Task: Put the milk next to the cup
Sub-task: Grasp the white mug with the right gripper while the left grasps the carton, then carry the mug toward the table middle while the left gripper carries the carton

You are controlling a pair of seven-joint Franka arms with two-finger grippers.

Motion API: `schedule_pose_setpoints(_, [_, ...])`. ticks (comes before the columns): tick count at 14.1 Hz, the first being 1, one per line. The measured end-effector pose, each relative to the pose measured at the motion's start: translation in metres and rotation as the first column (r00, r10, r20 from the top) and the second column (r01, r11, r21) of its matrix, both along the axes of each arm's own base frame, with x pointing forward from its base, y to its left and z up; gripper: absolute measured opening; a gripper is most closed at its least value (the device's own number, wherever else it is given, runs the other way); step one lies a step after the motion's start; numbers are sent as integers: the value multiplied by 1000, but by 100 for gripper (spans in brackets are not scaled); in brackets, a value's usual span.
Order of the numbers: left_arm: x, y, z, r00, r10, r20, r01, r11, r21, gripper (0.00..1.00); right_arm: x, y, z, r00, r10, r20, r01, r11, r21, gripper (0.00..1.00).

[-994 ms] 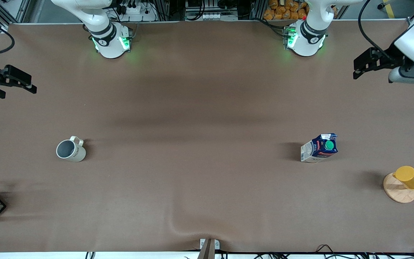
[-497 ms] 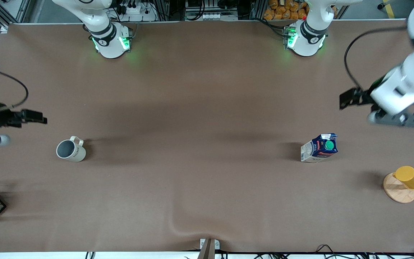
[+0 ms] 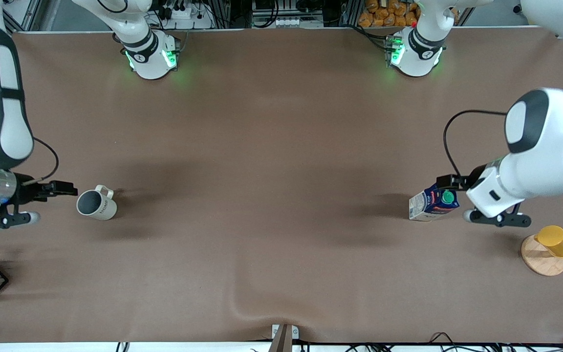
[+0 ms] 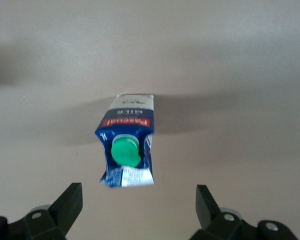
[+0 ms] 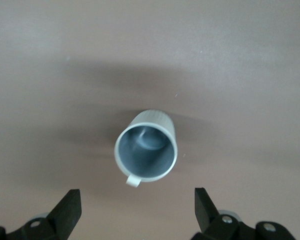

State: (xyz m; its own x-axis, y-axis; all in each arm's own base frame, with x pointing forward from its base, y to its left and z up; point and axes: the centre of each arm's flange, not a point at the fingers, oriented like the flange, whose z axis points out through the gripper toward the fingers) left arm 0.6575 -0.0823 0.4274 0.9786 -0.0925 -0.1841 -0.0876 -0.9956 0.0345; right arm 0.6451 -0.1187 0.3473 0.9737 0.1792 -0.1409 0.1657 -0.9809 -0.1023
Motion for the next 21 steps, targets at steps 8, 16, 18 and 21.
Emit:
schedule_pose_setpoints(8, [1, 8, -71, 998, 11, -60, -7, 999, 53, 100, 10, -10, -97, 996, 80, 29, -80, 997, -1, 65])
schedule_pose_setpoints(16, [0, 11, -109, 993, 4, -115, 5, 997, 73, 82, 17, 0, -97, 991, 129, 19, -130, 991, 17, 4])
schedule_pose_setpoints(18, [1, 11, -108, 994, 1, -110, 7, 997, 77, 59, 28, 26, -71, 996, 80, -25, -80, 997, 21, 4])
schedule_pose_setpoints(21, [5, 11, -98, 996, 2, -87, 5, 997, 75, 35, 42, 99, -27, 997, -15, -76, 15, 1000, -2, 4])
